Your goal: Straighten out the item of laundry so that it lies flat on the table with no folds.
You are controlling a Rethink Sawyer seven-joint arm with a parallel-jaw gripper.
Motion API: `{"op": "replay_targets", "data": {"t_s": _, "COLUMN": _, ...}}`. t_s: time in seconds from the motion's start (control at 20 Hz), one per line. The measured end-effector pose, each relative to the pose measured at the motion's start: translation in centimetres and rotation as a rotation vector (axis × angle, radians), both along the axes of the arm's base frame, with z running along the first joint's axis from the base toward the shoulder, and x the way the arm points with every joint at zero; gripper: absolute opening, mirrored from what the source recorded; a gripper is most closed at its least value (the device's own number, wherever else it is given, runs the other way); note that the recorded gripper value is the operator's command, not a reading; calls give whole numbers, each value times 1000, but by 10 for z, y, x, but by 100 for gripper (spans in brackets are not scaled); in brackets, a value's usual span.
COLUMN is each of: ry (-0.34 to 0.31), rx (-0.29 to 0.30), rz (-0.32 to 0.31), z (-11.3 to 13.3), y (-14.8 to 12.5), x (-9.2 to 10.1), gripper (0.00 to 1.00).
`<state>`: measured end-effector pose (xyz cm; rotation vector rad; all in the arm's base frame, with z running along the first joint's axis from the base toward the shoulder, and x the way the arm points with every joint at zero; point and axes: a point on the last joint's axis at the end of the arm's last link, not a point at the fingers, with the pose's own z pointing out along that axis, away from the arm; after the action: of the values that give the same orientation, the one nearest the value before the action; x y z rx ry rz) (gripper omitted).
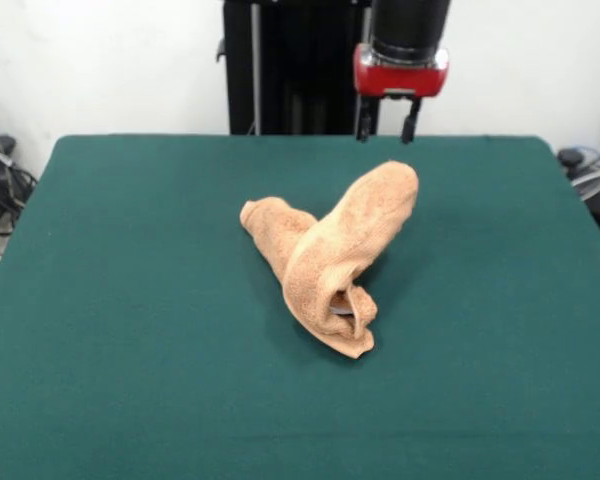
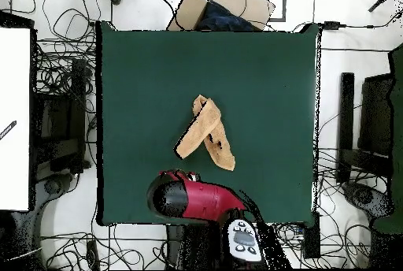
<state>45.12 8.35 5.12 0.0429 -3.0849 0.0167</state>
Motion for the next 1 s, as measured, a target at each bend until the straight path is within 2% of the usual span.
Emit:
{"op": "replay_targets", "data": {"t_s": 0.45, "ry": 52, "rx": 8, "rz": 5, "z": -29, "y": 3, "x": -18, "gripper": 100}}
{"op": "replay_targets", "data": {"t_s": 1.0, "ry": 92, "rx": 15, "rz": 29, "z": -59, "y": 0, "x": -28, "gripper": 100}}
